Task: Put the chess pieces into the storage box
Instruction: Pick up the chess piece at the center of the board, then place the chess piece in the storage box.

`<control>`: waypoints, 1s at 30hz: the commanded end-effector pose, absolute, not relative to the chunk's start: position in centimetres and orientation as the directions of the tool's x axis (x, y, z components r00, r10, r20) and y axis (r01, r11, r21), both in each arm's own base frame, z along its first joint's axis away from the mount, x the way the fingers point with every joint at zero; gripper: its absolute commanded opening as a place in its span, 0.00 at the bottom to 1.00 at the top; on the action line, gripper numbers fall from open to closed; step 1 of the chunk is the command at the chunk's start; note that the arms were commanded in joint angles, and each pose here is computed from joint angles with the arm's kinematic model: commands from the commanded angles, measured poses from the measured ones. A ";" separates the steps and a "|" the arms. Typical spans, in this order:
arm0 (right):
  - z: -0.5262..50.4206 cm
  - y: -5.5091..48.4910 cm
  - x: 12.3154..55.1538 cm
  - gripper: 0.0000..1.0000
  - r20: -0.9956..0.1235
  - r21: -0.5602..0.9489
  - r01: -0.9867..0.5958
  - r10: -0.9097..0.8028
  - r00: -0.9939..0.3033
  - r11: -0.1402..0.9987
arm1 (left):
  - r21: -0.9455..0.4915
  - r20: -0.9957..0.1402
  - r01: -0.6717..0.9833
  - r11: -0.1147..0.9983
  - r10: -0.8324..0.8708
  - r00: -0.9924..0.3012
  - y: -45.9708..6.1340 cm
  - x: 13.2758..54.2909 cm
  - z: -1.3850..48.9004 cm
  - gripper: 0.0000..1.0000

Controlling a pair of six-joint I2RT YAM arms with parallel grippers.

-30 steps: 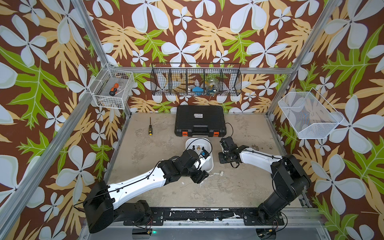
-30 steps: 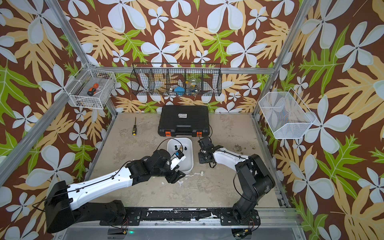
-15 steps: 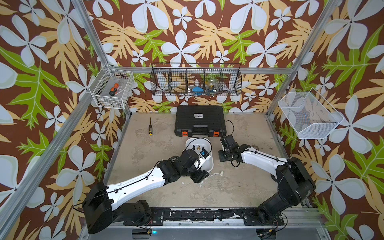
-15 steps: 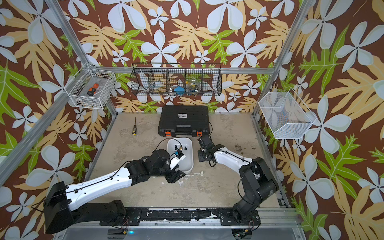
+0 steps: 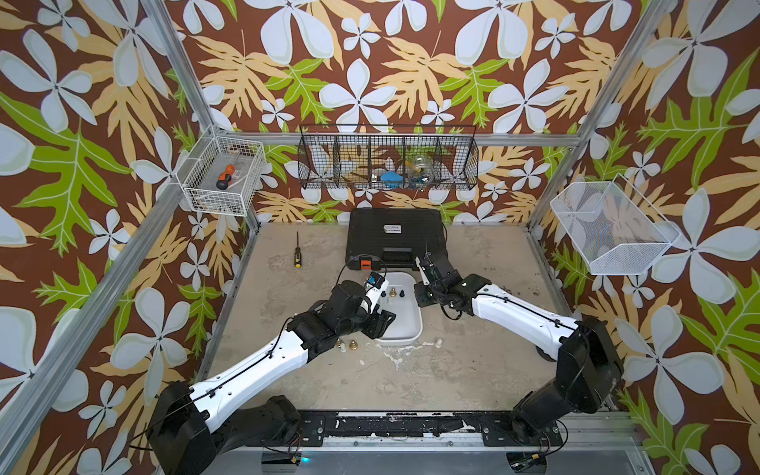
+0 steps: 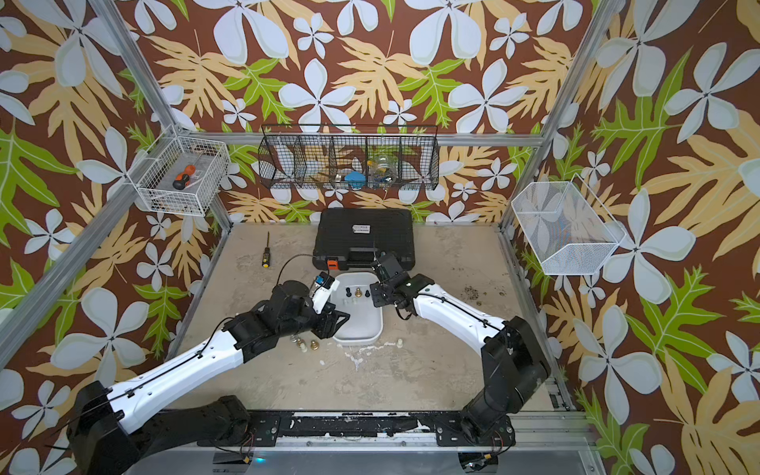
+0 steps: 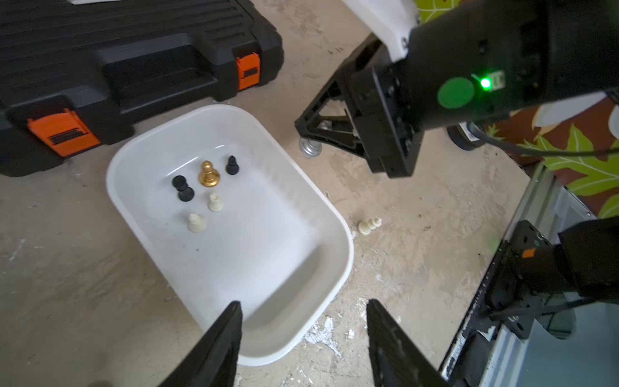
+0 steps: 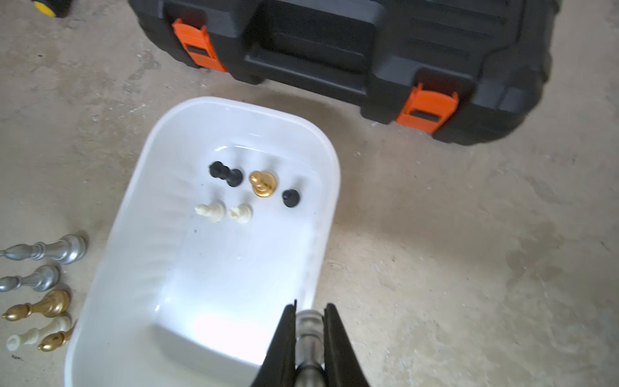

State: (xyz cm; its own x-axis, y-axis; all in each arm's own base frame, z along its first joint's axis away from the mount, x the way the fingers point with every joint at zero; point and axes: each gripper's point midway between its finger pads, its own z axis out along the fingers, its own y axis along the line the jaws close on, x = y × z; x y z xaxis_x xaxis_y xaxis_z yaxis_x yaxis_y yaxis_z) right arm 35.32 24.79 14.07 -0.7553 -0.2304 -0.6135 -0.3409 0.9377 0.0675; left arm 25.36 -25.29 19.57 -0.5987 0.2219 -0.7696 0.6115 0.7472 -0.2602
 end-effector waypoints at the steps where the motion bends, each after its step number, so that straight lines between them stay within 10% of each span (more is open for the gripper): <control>1: 13.6 26.5 35.4 0.10 -0.603 0.055 -0.380 -0.273 -0.749 0.923 | -0.285 -0.767 0.593 0.753 0.191 -0.612 -25.1 25.8 19.7 0.61; 30: 5.6 30.6 39.2 0.10 -0.559 -0.078 -0.406 -0.377 -0.738 0.910 | -0.308 -0.769 0.575 0.758 0.158 -0.620 -24.0 25.2 19.5 0.58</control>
